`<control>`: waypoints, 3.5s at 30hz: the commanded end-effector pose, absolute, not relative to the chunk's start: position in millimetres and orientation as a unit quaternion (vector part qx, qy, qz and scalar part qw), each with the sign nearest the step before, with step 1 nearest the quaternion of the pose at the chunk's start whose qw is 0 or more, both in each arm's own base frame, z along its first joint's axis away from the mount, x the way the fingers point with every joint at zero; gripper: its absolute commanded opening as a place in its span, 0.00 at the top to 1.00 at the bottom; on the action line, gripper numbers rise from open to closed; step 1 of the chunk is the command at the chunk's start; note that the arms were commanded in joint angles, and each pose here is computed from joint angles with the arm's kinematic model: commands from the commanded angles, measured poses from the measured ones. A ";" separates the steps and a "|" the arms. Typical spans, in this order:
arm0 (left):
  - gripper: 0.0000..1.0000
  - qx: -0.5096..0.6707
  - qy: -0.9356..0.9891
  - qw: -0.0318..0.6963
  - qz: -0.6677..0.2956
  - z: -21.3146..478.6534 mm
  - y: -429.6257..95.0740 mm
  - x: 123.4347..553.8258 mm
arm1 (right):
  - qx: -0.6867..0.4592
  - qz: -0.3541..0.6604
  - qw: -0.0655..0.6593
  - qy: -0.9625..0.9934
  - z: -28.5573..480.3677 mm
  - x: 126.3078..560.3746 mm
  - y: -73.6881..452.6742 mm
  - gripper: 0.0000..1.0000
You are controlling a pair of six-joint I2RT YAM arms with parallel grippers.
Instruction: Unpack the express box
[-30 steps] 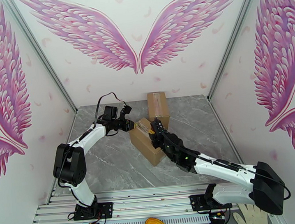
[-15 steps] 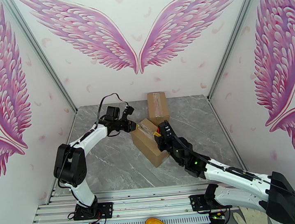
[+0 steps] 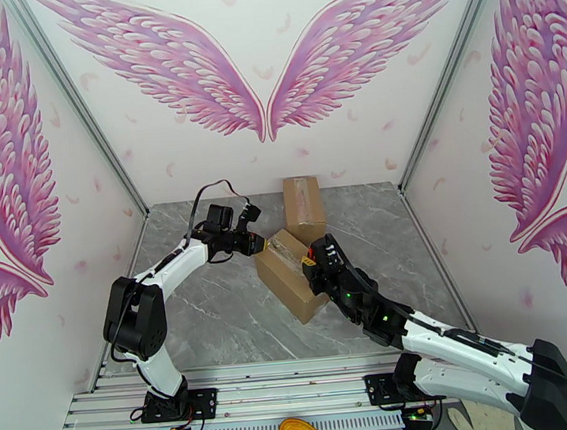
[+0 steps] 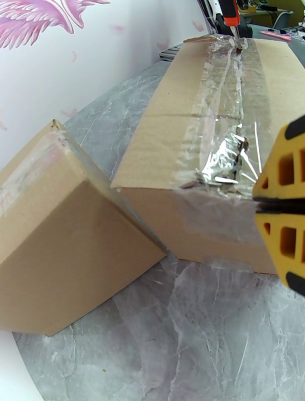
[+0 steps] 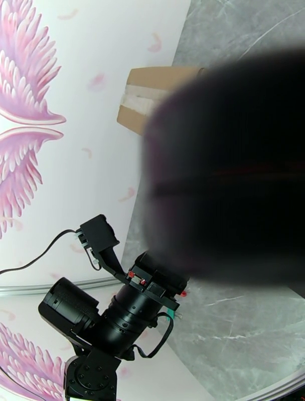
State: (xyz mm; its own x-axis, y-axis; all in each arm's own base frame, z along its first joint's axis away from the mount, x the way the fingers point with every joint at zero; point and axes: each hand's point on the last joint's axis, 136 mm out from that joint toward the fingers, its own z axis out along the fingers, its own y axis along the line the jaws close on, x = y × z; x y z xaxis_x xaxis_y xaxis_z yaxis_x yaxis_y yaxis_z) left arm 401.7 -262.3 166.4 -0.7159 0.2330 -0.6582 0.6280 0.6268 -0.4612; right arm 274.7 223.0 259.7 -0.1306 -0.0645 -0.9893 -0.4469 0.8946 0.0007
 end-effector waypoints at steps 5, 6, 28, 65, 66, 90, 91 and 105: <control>0.87 0.224 0.900 0.285 -0.242 134.1 -215.1 422.8 | -0.212 0.088 0.600 0.766 227.7 265.1 204.6 1.00; 0.86 0.231 0.898 0.283 -0.245 135.1 -216.9 421.0 | -0.218 0.088 0.604 0.762 233.3 265.4 206.2 1.00; 0.68 0.297 0.885 0.267 -0.239 143.2 -229.7 411.0 | -0.365 0.076 0.616 0.694 266.0 262.8 240.5 1.00; 0.69 0.391 0.868 0.253 -0.171 119.4 -246.4 390.0 | -0.306 0.133 0.657 0.677 285.3 264.3 230.3 1.00; 0.69 0.392 0.868 0.255 -0.170 120.4 -246.5 389.9 | -0.303 0.145 0.653 0.678 284.1 262.6 232.1 1.00; 0.69 0.368 0.880 0.260 -0.149 118.8 -238.6 382.6 | -0.244 0.210 0.617 0.718 267.2 258.3 233.2 1.00; 0.69 0.368 0.880 0.259 -0.149 118.3 -238.6 382.1 | -0.243 0.210 0.615 0.720 265.3 258.6 233.3 1.00; 0.71 0.363 0.886 0.253 -0.143 113.4 -234.8 381.0 | -0.204 0.198 0.552 0.784 223.3 257.5 223.9 1.00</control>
